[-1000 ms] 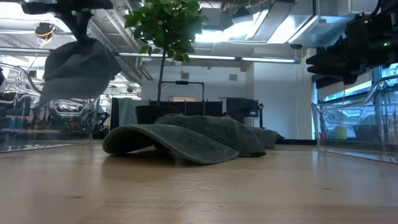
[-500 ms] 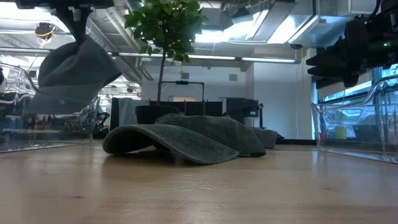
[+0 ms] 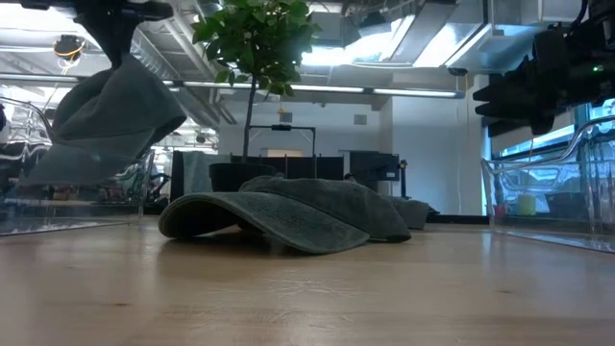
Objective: Pick & Place hat
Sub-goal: Put the bottom gray cap into the left transparent bin
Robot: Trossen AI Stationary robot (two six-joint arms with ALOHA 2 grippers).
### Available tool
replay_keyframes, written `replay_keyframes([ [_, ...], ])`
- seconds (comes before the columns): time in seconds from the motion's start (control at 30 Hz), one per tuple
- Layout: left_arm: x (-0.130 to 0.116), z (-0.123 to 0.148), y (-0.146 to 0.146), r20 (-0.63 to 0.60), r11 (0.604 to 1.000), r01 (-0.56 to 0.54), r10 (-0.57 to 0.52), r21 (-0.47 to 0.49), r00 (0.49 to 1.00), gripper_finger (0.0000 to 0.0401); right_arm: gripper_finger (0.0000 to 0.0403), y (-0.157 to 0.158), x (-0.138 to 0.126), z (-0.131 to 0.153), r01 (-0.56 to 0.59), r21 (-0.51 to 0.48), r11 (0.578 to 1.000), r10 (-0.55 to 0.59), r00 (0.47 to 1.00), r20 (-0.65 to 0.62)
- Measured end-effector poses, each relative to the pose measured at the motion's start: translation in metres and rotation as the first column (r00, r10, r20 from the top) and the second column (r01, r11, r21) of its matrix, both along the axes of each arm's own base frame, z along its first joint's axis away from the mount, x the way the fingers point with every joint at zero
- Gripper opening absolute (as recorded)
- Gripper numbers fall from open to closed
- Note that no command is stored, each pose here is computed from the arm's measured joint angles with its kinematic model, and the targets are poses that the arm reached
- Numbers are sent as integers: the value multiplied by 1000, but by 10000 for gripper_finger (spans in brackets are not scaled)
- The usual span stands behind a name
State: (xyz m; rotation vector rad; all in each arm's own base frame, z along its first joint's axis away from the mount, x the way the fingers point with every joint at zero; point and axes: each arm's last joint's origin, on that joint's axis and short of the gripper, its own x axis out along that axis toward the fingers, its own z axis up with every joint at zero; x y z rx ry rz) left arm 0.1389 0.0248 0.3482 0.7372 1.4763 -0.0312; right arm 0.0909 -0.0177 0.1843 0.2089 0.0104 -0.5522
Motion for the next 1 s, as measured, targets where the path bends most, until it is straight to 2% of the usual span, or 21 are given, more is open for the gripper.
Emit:
replay_keyframes([
  [0.17, -1, 0, 4, 50, 990, -142, 142, -7, 989, 13, 209, 0, 0, 0, 0, 2, 1000, 0, 1000, 1],
  [0.4, -2, 1, 11, 138, 932, -363, 362, -16, 922, 24, 209, 0, 0, 0, 0, 3, 1000, 0, 1000, 2],
  [0.73, -3, 1, 12, 142, 924, -382, 382, -29, 913, 42, 209, 0, 0, 0, 0, 3, 1000, 0, 1000, -4],
  [1.0, -4, 1, 13, 192, 886, -464, 457, -11, 868, 82, 209, 0, 0, -1, 0, 3, 1000, 0, 1000, -14],
])
